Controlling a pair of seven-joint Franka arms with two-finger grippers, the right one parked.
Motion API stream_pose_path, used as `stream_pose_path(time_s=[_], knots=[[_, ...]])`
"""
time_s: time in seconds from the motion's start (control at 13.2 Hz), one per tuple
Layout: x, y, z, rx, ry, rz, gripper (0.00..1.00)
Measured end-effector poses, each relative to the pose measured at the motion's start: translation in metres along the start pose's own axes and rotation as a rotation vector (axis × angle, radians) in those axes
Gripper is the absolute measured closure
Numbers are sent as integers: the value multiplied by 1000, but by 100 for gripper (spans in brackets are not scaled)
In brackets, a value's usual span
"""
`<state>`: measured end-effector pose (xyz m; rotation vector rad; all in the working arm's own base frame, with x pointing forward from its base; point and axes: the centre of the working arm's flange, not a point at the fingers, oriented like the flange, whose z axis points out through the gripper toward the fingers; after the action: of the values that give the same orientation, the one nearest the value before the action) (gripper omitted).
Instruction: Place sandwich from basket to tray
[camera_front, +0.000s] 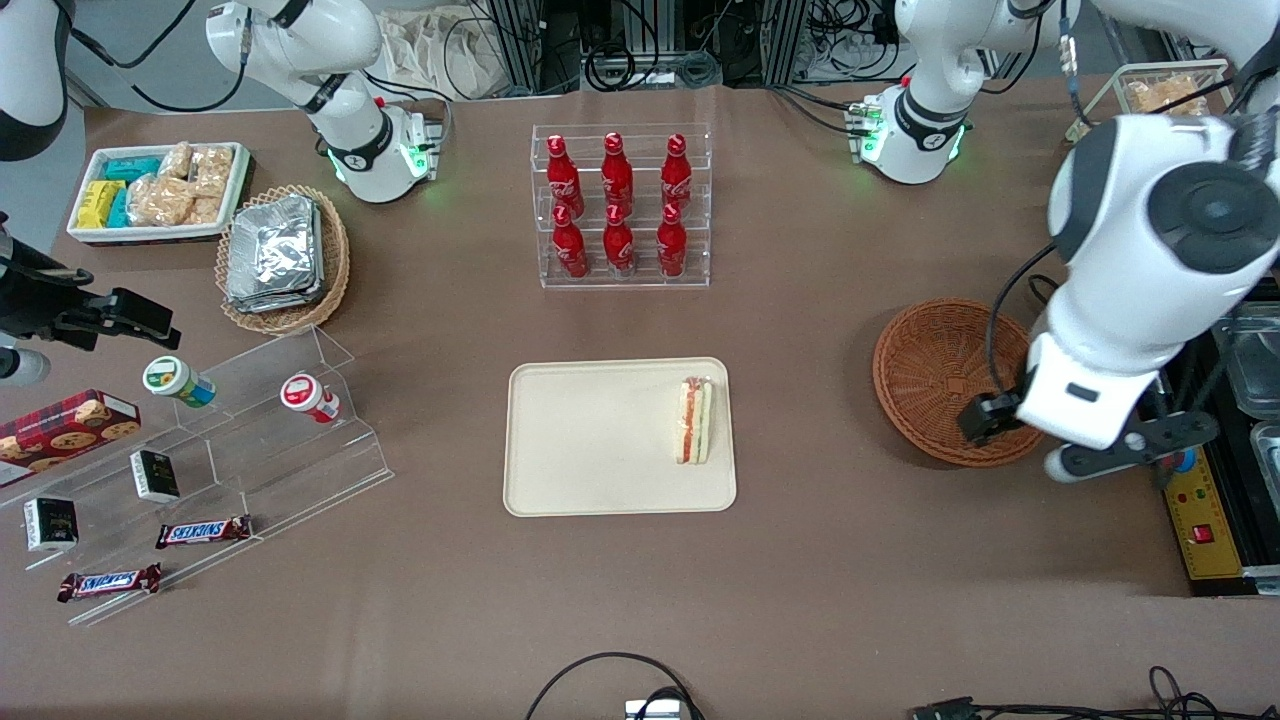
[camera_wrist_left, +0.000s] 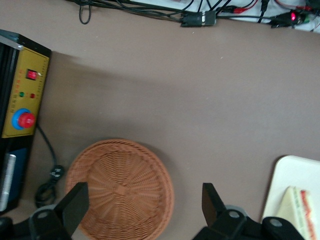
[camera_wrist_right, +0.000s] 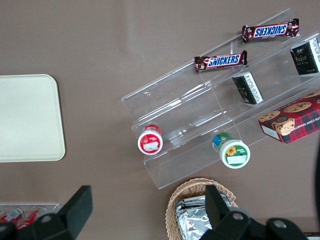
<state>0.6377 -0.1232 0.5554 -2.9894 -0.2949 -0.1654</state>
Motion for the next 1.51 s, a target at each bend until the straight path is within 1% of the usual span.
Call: stream_pose_path(time_s=[0.23,0.38,0.6,0.68,0.76,0.83,0.91,0.98,1.13,1.21,1.28,1.36,1.51], knots=[[-9,-28,-10,-4,-9,79,0],[-14,-40,-16,-2,-23,122,0],[-22,-51,-26,-3,-25,148,0],[-23,-64,-27,-13,-31,137,0],[-23,-78,-29,-37,-36,147,0],[-24,-92,-33,-51,-39,168,0],[-27,-103,-39,-57,-42,192,0],[-31,-108,-47,-64,-37,221,0],[-40,-109,-67,-90,-12,258,0],[-45,-110,-76,-104,-3,258,0],[-49,-114,-84,-119,-2,253,0],[-53,-117,-88,-126,-7,252,0],[-56,-118,-90,-127,-23,254,0]])
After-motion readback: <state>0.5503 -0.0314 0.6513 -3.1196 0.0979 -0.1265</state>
